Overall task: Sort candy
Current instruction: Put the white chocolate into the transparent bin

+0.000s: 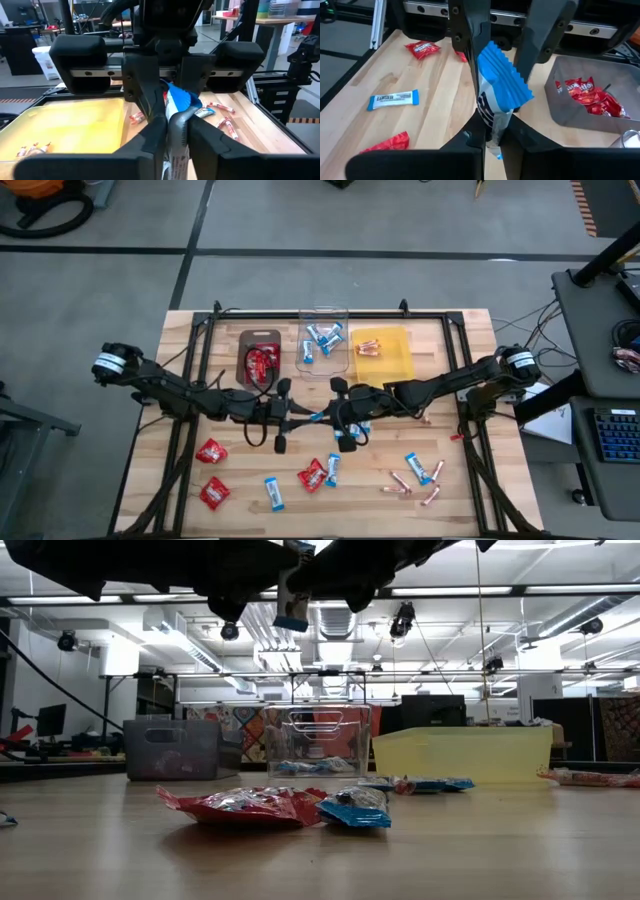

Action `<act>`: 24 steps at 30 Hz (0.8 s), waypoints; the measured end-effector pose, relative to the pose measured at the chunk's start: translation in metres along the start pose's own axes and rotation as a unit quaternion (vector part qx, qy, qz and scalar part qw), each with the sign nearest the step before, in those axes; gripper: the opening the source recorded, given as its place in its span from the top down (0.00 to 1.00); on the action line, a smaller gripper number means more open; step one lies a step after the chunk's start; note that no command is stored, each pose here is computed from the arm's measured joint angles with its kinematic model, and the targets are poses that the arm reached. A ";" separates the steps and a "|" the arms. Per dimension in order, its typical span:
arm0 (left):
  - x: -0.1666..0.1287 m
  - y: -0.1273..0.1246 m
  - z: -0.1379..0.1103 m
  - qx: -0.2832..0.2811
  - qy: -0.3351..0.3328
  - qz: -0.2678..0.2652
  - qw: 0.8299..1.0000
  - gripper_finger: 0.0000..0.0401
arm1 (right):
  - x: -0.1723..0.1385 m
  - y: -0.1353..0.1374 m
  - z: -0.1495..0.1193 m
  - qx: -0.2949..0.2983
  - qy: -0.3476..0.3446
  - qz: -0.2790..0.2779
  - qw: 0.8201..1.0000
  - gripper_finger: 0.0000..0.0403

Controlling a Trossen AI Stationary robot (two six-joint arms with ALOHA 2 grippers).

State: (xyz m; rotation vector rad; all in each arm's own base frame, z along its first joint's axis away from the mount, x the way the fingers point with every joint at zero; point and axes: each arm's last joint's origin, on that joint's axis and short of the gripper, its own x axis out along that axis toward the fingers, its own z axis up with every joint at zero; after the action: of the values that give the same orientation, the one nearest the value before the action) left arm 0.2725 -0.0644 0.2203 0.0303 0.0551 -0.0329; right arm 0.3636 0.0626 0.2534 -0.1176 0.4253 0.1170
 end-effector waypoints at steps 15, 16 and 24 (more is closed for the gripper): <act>-0.028 0.007 0.004 -0.003 0.123 0.018 0.992 0.61 | -0.015 -0.055 0.016 0.010 0.129 -0.124 0.984 0.95; -0.032 0.009 0.005 -0.006 0.134 0.023 0.991 0.61 | -0.017 -0.064 0.017 0.008 0.139 -0.137 0.981 0.95; -0.061 0.016 0.018 -0.036 0.165 0.040 0.985 0.61 | -0.020 -0.148 0.011 0.021 0.184 -0.218 0.958 0.95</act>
State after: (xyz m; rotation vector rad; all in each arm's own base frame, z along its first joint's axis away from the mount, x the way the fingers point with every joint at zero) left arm 0.2136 -0.0471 0.2419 -0.0356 0.3867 0.0553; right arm 0.3704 -0.0837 0.2846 -0.1903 0.7628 -0.3541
